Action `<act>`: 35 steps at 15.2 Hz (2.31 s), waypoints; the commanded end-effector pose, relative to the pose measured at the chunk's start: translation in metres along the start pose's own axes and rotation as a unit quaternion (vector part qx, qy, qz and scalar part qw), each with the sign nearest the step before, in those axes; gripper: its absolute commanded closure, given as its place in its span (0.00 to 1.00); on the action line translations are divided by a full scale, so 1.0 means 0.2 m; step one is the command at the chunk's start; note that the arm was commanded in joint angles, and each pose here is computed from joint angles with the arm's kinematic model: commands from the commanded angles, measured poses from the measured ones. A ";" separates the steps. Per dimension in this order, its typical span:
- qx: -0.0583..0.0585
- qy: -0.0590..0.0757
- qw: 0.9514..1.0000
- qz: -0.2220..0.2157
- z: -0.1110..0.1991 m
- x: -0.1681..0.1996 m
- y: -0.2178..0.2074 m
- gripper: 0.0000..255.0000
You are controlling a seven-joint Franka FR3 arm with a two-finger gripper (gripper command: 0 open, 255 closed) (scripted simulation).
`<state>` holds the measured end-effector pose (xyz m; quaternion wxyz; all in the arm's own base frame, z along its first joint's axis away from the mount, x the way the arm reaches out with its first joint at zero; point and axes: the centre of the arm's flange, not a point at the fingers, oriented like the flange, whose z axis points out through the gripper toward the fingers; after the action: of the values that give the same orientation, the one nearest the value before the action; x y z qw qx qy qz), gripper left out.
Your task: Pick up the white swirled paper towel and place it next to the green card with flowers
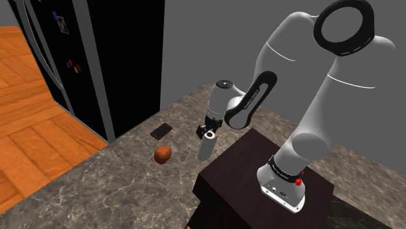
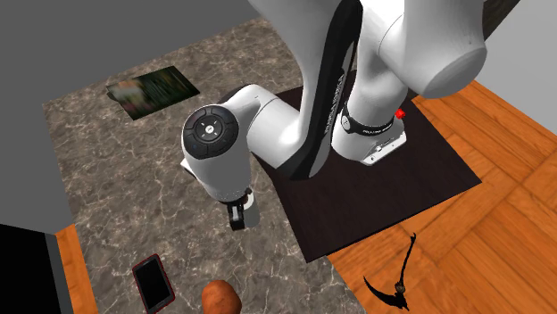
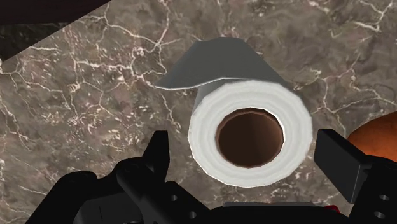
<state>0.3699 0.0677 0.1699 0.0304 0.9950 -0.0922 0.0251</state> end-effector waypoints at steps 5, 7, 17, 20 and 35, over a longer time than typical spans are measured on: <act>0.000 0.000 1.000 0.000 0.04 0.00 0.00 0.00; 0.000 0.000 1.000 0.000 0.04 0.00 0.00 0.00; 0.000 0.000 1.000 0.000 0.04 0.00 0.00 1.00; 0.000 0.000 1.000 0.000 -0.01 0.00 0.00 1.00; 0.000 0.000 1.000 0.000 -0.41 0.02 0.02 1.00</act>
<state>0.3701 0.0675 0.2463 0.0305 0.9950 -0.0917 0.0258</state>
